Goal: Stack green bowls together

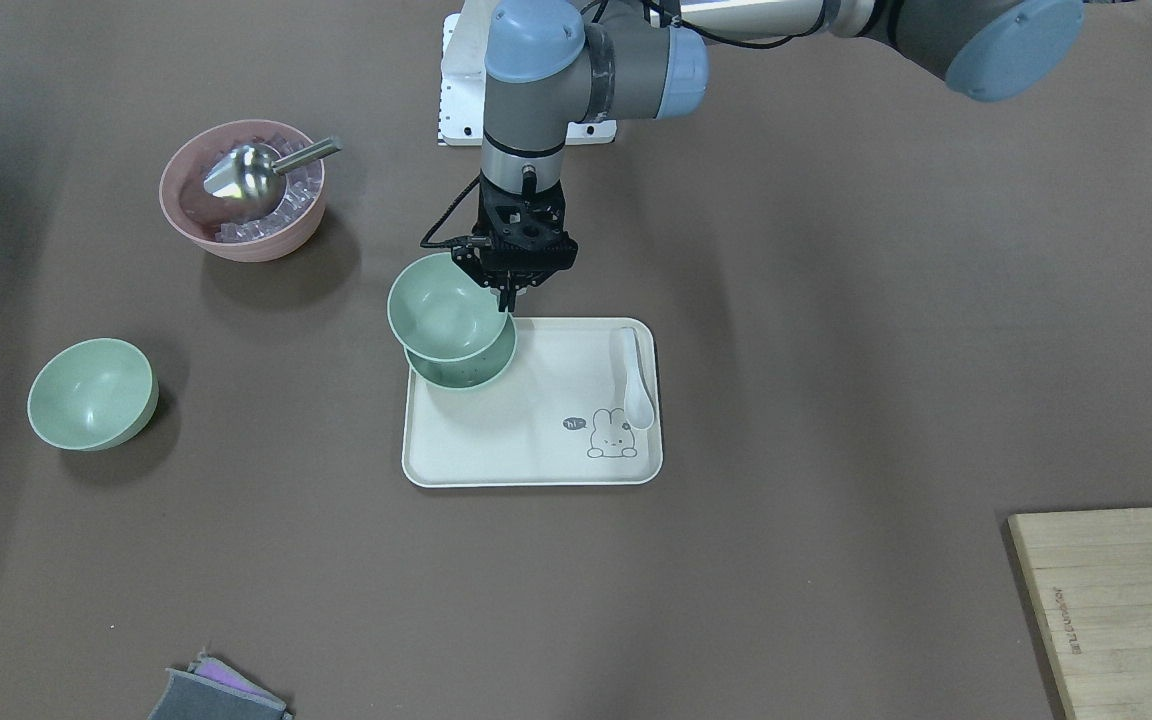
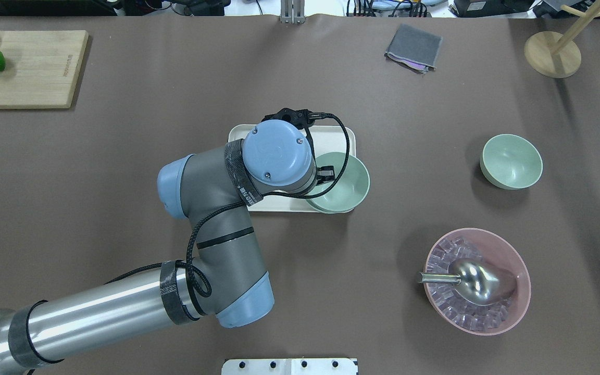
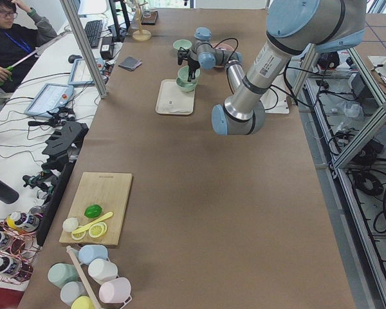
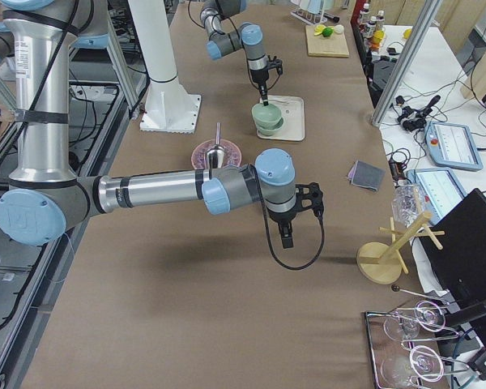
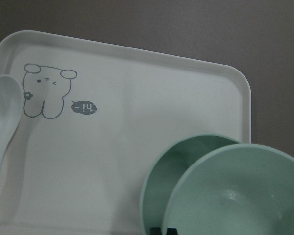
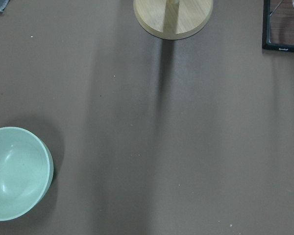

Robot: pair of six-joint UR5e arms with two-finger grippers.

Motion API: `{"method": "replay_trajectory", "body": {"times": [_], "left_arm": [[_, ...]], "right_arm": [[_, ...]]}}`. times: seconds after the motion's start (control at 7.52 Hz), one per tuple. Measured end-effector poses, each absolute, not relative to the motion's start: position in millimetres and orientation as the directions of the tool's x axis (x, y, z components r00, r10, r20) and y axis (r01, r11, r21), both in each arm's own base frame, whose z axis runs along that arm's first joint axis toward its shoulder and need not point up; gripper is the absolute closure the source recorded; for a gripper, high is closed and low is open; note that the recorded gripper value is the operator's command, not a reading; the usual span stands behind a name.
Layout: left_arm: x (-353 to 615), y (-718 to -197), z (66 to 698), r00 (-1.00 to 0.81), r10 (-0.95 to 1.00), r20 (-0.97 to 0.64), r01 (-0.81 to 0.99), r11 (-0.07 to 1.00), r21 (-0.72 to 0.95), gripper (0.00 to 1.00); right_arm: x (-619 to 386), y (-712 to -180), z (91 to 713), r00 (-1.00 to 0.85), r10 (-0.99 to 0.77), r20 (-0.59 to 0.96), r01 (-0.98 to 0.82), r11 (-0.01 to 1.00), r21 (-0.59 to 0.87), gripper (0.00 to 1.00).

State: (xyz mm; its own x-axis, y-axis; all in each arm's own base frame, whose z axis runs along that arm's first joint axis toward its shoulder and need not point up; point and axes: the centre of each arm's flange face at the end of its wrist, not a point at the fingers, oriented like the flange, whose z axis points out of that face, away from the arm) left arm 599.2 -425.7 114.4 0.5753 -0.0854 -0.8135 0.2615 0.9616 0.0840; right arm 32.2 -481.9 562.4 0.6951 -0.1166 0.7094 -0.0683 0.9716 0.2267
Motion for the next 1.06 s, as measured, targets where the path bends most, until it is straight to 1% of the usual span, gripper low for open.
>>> {"method": "replay_trajectory", "body": {"times": [1.06], "left_arm": [[622,-437,140,0.570,-0.084,-0.817,0.264,0.961,0.085,1.00]], "right_arm": [[32,-482,562,0.695,-0.117,0.709,-0.068,0.971,0.227,0.00]]}}
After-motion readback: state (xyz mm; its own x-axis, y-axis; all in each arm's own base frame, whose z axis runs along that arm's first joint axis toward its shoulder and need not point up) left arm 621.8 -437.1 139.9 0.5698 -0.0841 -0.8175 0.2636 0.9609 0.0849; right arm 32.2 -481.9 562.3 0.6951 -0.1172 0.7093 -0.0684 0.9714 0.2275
